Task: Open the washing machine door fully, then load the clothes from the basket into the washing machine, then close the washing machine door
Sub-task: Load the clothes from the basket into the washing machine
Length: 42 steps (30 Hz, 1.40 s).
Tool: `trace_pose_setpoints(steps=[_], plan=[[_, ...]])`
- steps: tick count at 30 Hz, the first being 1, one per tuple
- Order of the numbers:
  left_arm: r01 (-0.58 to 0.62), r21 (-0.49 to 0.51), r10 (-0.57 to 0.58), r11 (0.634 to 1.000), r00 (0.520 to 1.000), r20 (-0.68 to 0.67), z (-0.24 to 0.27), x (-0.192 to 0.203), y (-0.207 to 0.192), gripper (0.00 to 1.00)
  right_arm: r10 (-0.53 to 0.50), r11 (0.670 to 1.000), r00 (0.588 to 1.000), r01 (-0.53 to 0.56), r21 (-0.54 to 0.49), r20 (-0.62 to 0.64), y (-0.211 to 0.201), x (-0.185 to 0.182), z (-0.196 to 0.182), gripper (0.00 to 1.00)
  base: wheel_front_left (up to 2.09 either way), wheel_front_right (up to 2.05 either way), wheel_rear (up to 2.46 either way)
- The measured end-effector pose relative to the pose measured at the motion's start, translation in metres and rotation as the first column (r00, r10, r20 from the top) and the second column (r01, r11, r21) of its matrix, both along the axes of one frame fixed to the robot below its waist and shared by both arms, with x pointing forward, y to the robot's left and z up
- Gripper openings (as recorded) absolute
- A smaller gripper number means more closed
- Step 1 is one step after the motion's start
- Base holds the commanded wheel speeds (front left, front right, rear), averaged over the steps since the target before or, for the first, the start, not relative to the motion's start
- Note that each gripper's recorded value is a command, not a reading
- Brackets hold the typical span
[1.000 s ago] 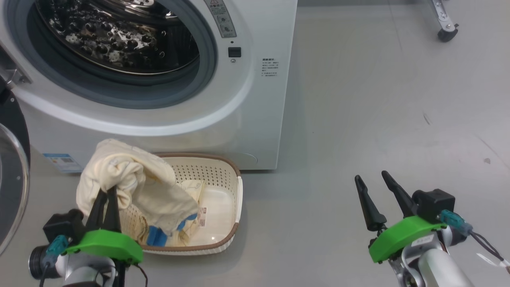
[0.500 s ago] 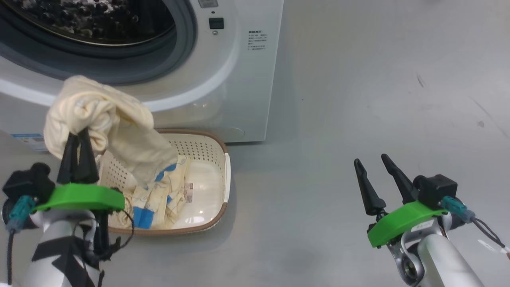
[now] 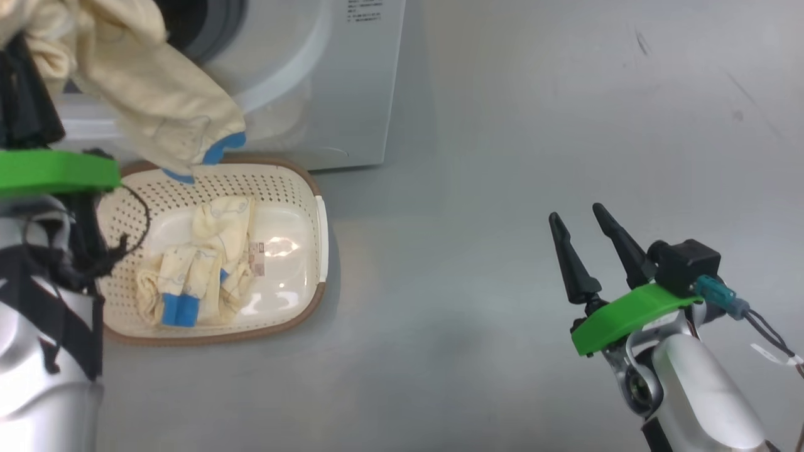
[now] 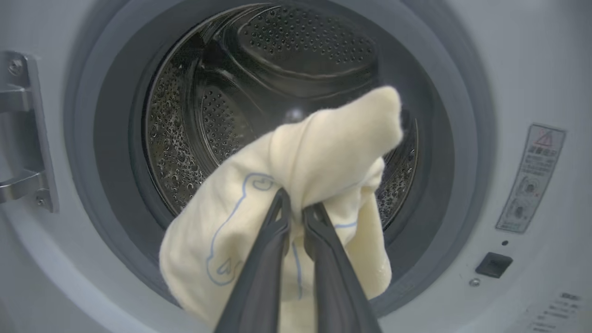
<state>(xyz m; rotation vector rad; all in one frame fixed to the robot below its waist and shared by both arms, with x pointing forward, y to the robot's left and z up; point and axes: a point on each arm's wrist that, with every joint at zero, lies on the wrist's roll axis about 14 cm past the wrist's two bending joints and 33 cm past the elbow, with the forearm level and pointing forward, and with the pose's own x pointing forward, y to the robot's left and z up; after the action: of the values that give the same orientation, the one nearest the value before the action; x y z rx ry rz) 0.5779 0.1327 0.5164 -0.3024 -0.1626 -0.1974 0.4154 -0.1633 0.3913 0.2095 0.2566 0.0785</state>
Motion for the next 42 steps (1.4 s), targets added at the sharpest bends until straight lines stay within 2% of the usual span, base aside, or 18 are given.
trace_pose_setpoints(steps=[2, 8, 13, 23, 30, 33, 36, 42], plan=[[-0.015, -0.068, 0.015, 0.998, 1.0, -0.002, 0.0, 0.018, 0.002, 0.0, -0.007, 1.0, 1.0, 0.007, -0.005, -0.011, -0.003, 0.004, -0.006, 1.0, 0.0, 0.0, 0.0], [-0.016, -0.072, 0.016, 0.997, 1.0, -0.002, -0.008, 0.069, 0.004, 0.0, -0.029, 1.0, 0.999, 0.028, -0.004, -0.034, -0.011, 0.014, -0.02, 1.0, 0.0, 0.0, 0.0], [-0.024, -0.113, 0.02, 0.993, 0.999, -0.037, -0.024, 0.109, 0.005, 0.0, -0.039, 0.999, 0.996, 0.039, -0.005, -0.08, -0.016, 0.015, -0.039, 1.0, 0.0, 0.0, 0.0], [0.004, -0.003, -0.004, 1.0, 0.998, -0.063, -0.051, 0.174, 0.002, 0.0, -0.068, 0.998, 0.987, 0.065, -0.021, -0.144, -0.029, 0.018, -0.068, 1.0, 0.0, 0.0, 0.0], [0.009, 0.029, -0.009, 1.0, 1.0, 0.013, -0.032, 0.209, 0.001, 0.0, -0.085, 0.996, 0.98, 0.083, -0.016, -0.179, -0.034, 0.017, -0.082, 1.0, 0.0, 0.0, 0.0], [0.015, 0.076, -0.017, 0.997, 1.0, 0.025, -0.027, 0.218, -0.001, 0.0, -0.083, 0.997, 0.978, 0.081, -0.018, -0.193, -0.034, 0.014, -0.086, 1.0, 0.0, 0.0, 0.0], [0.047, 0.136, -0.043, 0.99, 0.999, -0.032, -0.045, 0.218, -0.01, 0.0, -0.085, 0.996, 0.976, 0.084, -0.014, -0.2, -0.034, 0.012, -0.088, 1.0, 0.0, 0.0, 0.0], [0.049, 0.155, -0.031, 0.987, 0.992, -0.12, -0.075, 0.217, -0.007, 0.0, -0.079, 0.997, 0.976, 0.08, -0.004, -0.204, -0.031, 0.011, -0.088, 1.0, 0.0, 0.0, 0.0]])
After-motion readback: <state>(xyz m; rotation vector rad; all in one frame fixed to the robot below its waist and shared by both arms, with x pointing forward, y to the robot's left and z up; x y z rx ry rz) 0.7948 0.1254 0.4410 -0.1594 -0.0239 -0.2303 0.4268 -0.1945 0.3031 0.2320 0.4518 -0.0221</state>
